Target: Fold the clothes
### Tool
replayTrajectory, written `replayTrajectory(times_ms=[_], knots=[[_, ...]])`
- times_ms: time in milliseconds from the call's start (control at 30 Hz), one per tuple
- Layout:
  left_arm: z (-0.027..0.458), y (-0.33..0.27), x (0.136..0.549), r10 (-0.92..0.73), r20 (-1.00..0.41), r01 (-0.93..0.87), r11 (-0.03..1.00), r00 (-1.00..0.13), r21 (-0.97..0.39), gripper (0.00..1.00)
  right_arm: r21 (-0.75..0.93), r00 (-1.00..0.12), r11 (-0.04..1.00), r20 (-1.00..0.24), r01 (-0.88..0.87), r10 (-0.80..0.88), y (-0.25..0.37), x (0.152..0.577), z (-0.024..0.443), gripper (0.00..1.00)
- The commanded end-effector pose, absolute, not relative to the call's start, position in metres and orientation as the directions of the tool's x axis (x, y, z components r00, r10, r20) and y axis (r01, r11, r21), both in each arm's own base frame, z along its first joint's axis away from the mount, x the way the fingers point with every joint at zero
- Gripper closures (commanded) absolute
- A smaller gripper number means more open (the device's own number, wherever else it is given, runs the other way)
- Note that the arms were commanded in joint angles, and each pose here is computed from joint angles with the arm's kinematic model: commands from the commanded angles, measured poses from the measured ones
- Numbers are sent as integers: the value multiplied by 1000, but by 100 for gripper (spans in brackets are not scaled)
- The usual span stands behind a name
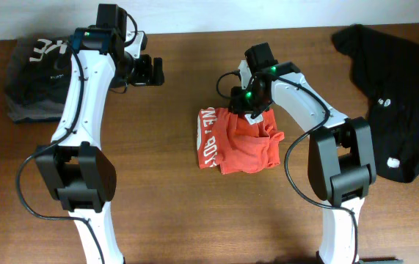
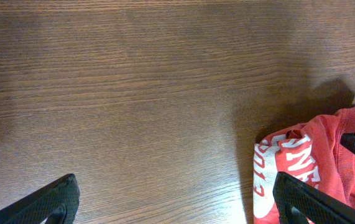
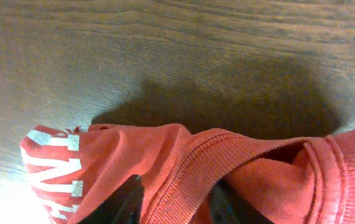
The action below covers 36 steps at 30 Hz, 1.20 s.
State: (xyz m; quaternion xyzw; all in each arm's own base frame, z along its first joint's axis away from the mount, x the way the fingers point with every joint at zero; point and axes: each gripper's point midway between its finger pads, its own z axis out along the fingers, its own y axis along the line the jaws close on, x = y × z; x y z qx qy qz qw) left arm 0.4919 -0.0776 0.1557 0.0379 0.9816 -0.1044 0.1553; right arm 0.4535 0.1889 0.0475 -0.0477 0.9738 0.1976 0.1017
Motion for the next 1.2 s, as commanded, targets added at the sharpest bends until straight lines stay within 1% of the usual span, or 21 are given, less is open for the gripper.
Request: replayTrajectory(times_ms=[0,133,200,300,400,467,567,667,767,867,900,967,1033,1167], knots=[[156,-78,493,60,-319,123,975,-946,-184,1,385,-982,915,-184,-121,-53,195,449,36,67],[156,-78,493,60,-318,124,975,-946,-184,1,384,-982,915,-183,-121,-53,195,449,35,79],[156,-78,493,60,-318,124,975,-946,-184,1,384,-982,915,-183,-121,-53,195,449,35,83],[156,-78,493,60,-319,124,975,-946,-184,1,373,-980,920,-191,-117,-47,191,452,35,96],[156,-78,493,60,-319,123,975,-946,-184,1,370,-979,924,-201,-97,-22,179,459,44,96],[156,-78,493,60,-319,123,975,-946,-184,1,367,-976,926,-217,-93,-12,165,464,59,96],[156,-78,493,60,-319,123,975,-946,-184,1,351,-971,930,-236,-109,-25,141,467,86,96],[156,-78,493,60,-319,123,975,-946,-184,1,331,-971,934,-230,-136,-60,118,465,107,96],[156,-78,494,60,-320,124,975,-945,-184,1,315,-970,935,-225,-159,-89,99,463,113,96],[156,-78,494,60,-321,124,975,-945,-184,1,310,-973,938,-212,-158,-94,87,461,108,96],[156,-78,494,60,-321,124,975,-945,-184,1,310,-974,939,-208,-152,-88,84,461,107,93],[156,-78,493,60,-319,124,975,-946,-183,1,310,-978,941,-197,-134,-74,77,459,106,47],[156,-78,493,60,-318,123,975,-946,-184,1,318,-983,941,-175,-112,-58,70,454,110,37],[156,-78,493,60,-318,123,975,-946,-184,1,347,-991,934,-127,-89,-47,69,439,124,37]])
